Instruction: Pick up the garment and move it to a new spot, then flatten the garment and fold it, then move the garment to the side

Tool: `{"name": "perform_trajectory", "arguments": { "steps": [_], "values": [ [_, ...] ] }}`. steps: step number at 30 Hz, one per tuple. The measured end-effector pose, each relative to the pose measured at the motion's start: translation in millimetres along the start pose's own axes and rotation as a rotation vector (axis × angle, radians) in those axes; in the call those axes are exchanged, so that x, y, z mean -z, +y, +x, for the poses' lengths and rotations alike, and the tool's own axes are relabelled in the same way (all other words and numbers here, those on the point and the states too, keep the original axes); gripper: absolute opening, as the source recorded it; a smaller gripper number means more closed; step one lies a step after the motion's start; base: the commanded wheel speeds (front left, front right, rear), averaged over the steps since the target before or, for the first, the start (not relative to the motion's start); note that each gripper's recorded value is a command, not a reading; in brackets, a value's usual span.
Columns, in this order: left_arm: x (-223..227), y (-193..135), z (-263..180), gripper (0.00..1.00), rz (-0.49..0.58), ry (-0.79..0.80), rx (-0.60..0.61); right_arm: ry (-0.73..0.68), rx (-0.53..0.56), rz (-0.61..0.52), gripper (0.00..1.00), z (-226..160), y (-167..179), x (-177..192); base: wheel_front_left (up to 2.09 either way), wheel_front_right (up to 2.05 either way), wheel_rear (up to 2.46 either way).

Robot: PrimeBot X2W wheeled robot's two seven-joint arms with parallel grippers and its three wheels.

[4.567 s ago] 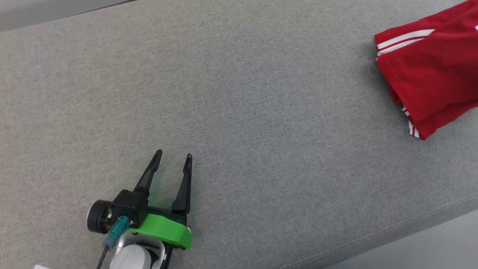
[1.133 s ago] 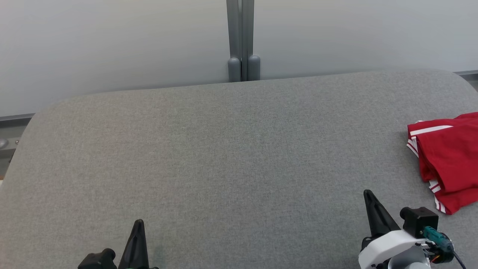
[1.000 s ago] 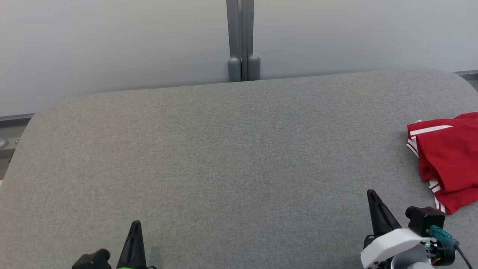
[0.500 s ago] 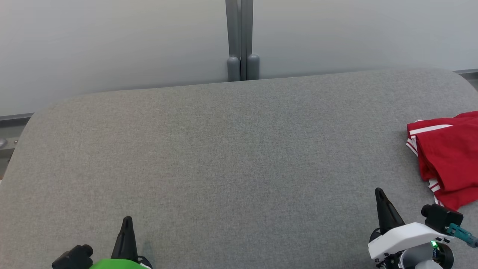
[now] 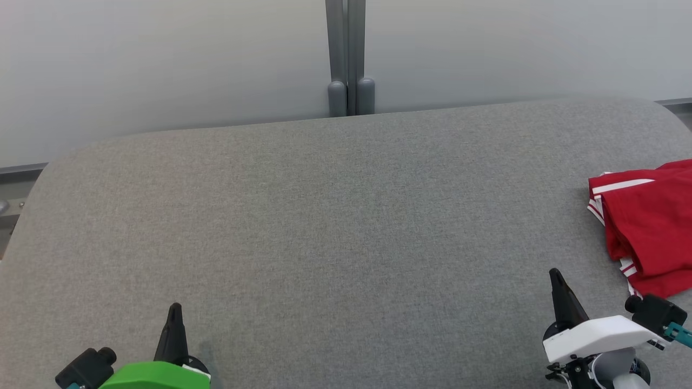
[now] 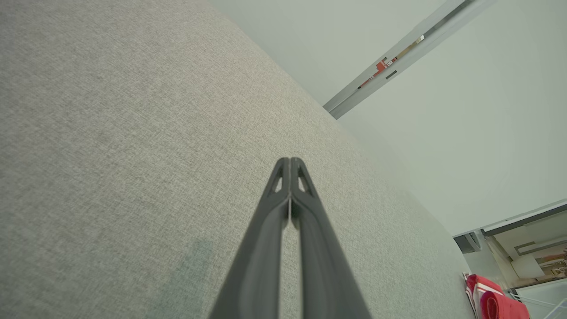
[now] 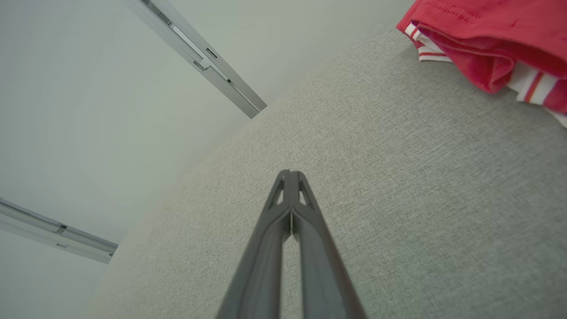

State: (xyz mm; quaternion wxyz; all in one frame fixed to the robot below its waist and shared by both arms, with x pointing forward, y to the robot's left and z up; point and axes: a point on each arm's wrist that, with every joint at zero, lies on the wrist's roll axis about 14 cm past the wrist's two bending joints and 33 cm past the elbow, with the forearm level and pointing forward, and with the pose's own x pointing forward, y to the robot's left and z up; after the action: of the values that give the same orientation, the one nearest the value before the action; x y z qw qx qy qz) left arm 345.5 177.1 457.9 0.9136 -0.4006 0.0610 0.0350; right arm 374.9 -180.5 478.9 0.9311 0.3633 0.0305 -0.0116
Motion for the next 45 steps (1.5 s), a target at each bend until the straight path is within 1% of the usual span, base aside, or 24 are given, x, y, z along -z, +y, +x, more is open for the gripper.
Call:
{"name": "perform_trajectory", "arguments": {
  "steps": [21, 45],
  "values": [
    [-14, -3, 11, 0.00, -0.234, -0.011, 0.010, -0.005, 0.013, 0.256, 0.00, 4, -2, -8, 0.00, 0.00, 0.00],
    [-27, -10, 21, 0.00, -0.445, -0.016, 0.042, -0.008, 0.003, 0.494, 0.00, 7, -1, -16, 0.00, 0.00, 0.00]
  ]
}}
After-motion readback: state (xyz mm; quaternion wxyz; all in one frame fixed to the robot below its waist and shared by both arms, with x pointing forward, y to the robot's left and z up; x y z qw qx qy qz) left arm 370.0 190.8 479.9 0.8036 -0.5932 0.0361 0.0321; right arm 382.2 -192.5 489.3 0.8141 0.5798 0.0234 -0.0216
